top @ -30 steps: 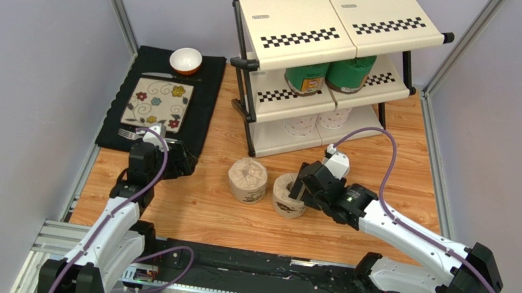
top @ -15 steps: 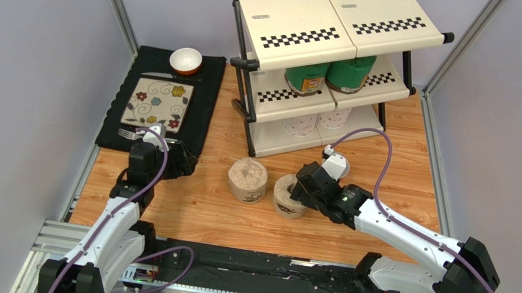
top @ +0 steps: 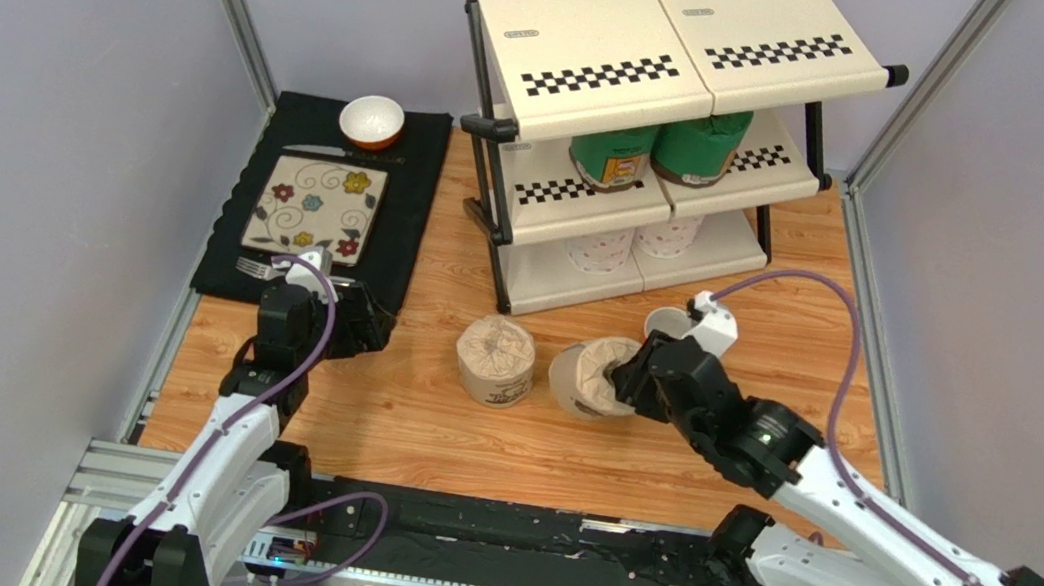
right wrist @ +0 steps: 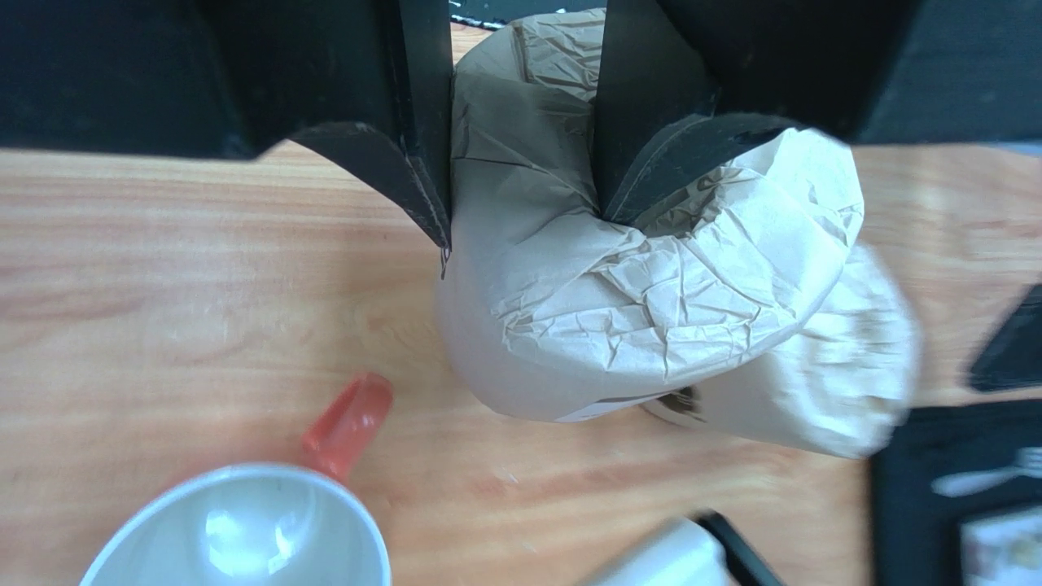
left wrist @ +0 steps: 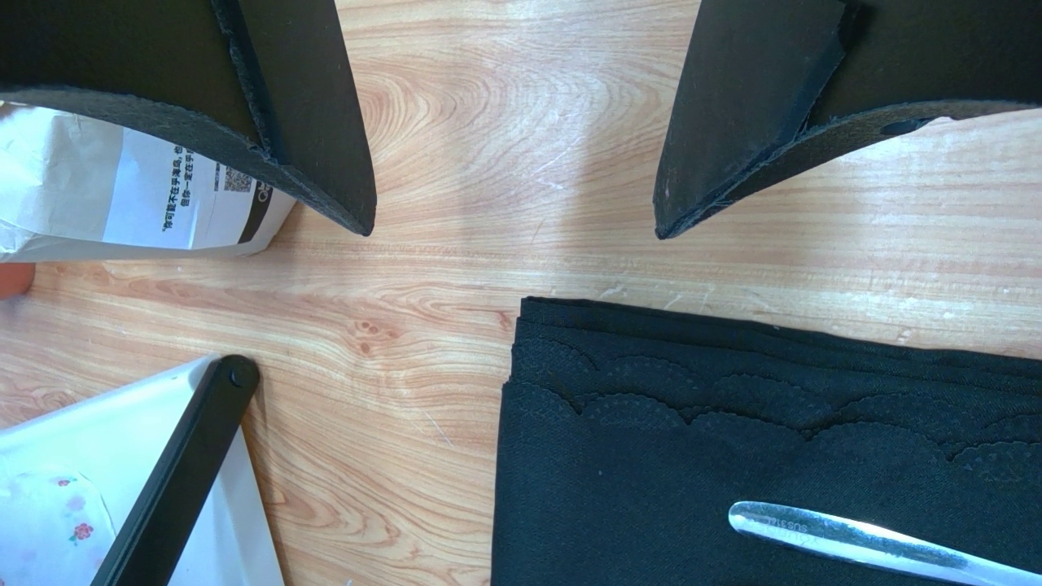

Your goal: Place and organize the paper towels onto the shelf

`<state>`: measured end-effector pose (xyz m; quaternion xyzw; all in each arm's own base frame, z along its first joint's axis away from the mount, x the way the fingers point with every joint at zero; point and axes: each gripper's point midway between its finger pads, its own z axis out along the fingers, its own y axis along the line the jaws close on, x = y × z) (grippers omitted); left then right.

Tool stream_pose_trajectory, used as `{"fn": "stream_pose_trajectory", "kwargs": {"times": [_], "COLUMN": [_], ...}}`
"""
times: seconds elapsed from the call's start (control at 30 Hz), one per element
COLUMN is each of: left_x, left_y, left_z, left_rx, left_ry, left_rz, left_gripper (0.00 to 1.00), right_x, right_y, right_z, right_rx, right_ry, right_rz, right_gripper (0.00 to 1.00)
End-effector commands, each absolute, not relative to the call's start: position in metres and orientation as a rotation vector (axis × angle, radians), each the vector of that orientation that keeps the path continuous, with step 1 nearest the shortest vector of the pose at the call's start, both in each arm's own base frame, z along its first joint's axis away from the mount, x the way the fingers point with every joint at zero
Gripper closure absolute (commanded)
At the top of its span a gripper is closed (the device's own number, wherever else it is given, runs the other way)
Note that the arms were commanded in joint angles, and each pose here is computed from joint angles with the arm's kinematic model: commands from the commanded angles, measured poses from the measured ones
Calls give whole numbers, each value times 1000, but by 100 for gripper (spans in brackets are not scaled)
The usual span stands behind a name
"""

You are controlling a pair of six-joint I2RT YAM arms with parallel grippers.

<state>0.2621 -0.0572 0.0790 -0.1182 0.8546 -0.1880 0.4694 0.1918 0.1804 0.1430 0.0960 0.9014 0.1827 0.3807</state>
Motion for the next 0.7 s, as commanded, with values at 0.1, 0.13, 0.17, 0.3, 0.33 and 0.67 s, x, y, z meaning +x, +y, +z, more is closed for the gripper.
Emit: {"fn": "stream_pose_trajectory", "kwargs": {"times": [0.1, 0.13, 0.17, 0.3, 0.33, 0.67], "left_x": [265, 265, 265, 265, 266, 264], "left_y": [-60, -60, -60, -60, -60, -62], "left_z": [87, 87, 86, 86, 86, 84], "left_rx": [-278, -279, -279, -280, -281, -279], "left_ry": [2062, 2063, 2065, 2066, 2065, 2067], "left_rz": [-491, -489, -489, -489, -490, -501], "left_gripper": [8, 8, 8, 8, 8, 8], "right_x": [207, 211, 212, 221, 223, 240], "right_y": [167, 170, 169, 161, 154, 118], "right_z": [324, 360, 378, 446, 476, 595], "right_rx": [98, 95, 81, 41, 81, 190], "right_ry": [1910, 1870, 1854, 1752, 1691, 1389], "right_rz": [598, 612, 603, 544, 552, 482], "right_gripper": [61, 60, 60, 60, 60, 65]}}
